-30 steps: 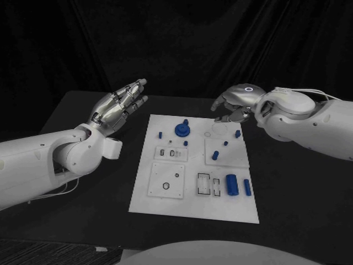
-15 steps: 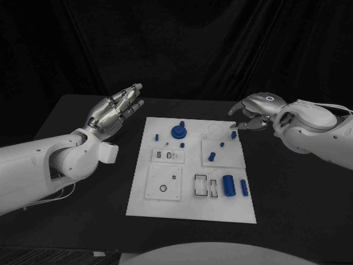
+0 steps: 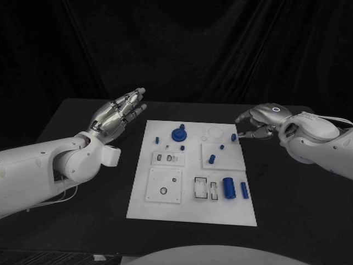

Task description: Assemble the parts on the task board

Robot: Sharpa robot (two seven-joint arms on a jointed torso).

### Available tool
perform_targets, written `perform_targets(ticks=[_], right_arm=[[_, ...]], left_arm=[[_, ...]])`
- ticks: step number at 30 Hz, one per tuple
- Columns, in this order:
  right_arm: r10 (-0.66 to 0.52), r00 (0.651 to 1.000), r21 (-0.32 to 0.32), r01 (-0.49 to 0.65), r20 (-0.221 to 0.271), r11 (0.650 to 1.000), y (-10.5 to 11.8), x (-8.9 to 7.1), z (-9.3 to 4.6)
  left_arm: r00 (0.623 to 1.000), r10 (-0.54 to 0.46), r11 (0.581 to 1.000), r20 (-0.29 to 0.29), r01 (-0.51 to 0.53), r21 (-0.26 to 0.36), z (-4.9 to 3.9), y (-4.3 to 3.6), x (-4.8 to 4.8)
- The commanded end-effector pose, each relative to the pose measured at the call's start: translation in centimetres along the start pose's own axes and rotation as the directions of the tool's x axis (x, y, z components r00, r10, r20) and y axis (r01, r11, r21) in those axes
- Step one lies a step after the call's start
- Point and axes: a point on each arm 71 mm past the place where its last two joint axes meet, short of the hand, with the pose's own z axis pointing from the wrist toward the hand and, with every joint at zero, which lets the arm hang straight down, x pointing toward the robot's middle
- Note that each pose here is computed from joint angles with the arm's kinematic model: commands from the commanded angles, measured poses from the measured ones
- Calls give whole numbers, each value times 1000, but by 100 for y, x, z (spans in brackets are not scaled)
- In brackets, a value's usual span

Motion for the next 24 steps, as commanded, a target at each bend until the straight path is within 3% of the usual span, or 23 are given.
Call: perform_targets(ticks=[1, 24], right_arm=[[-1, 1000, 8, 1, 20, 1000, -14, 8, 6], [-1, 997, 15, 2, -78, 1000, 48, 226, 82]], left_arm=[[1000, -13, 999, -15, 13, 49, -9, -31, 9], [1000, -17, 998, -14, 18, 53, -43, -34, -8]])
